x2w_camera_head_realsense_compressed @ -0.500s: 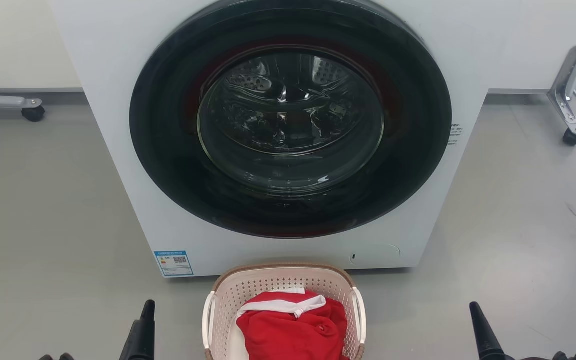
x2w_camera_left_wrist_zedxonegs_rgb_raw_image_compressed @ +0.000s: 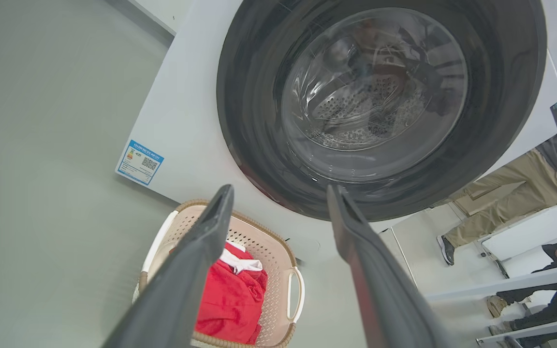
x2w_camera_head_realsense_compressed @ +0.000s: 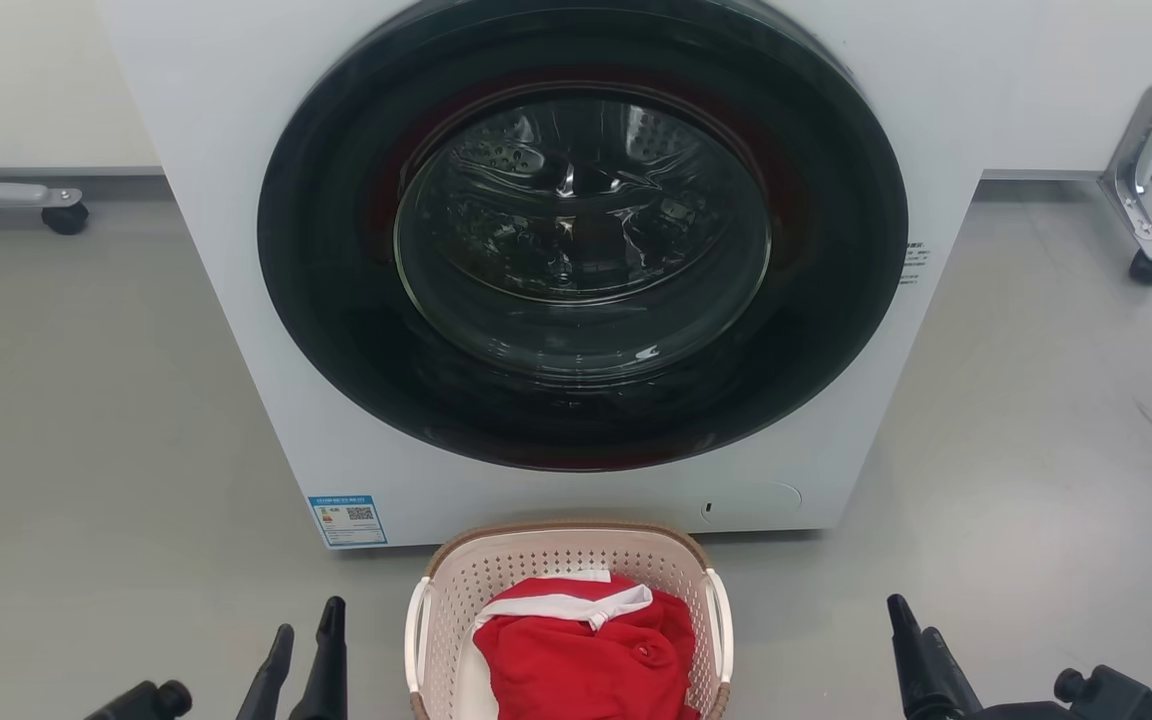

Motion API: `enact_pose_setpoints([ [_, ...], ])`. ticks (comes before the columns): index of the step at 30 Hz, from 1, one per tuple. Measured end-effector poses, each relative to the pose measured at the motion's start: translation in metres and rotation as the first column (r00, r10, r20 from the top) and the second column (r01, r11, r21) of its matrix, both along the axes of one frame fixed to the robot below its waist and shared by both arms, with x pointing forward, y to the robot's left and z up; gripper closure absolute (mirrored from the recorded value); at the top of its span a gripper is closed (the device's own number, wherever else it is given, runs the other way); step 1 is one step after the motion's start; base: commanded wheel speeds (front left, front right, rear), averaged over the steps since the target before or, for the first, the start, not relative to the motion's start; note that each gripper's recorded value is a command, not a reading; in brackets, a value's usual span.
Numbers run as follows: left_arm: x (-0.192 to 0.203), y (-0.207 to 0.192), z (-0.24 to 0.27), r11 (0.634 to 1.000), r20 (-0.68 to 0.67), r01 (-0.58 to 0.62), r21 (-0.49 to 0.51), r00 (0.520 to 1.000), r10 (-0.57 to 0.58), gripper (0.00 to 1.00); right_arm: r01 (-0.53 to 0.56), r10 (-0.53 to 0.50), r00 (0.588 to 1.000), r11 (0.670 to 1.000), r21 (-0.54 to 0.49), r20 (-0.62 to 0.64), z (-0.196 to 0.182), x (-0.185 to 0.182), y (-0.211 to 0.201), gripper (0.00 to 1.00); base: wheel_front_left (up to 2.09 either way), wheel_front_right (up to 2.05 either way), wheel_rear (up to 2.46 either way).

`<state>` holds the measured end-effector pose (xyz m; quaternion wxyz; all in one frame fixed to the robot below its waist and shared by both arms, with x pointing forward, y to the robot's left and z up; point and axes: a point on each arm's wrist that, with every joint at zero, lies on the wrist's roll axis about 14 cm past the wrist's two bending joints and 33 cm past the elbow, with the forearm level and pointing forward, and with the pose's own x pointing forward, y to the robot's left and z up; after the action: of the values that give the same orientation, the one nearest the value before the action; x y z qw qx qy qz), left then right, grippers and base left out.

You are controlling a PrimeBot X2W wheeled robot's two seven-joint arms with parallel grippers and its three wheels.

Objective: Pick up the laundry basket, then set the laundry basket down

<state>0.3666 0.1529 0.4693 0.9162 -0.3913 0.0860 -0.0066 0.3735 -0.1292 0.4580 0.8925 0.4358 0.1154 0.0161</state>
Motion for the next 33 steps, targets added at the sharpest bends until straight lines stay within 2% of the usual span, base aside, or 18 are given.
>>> enact_pose_setpoints([
  [13,-0.001,-0.01,0.002,0.975,0.033,0.042,0.22,0.998,-0.051,0.0,-0.059,0.067,0.997,0.981,-0.187,0.041,0.002,-0.001,0.015,0.0,0.0,0.0,0.0],
  [18,-0.001,-0.013,0.005,0.947,0.057,0.049,0.317,0.996,-0.07,0.0,-0.077,0.1,0.992,0.961,-0.266,0.073,0.007,0.0,0.022,0.0,0.0,0.0,0.0],
  [27,-0.003,-0.019,0.009,0.9,0.089,0.057,0.432,0.99,-0.105,0.0,-0.097,0.147,0.983,0.927,-0.362,0.113,0.013,0.0,0.032,0.0,0.0,0.0,0.0],
  [33,-0.007,-0.025,0.01,0.857,0.111,0.059,0.511,0.985,-0.134,0.0,-0.106,0.188,0.971,0.889,-0.445,0.145,0.016,-0.002,0.04,0.0,0.0,0.0,0.0],
])
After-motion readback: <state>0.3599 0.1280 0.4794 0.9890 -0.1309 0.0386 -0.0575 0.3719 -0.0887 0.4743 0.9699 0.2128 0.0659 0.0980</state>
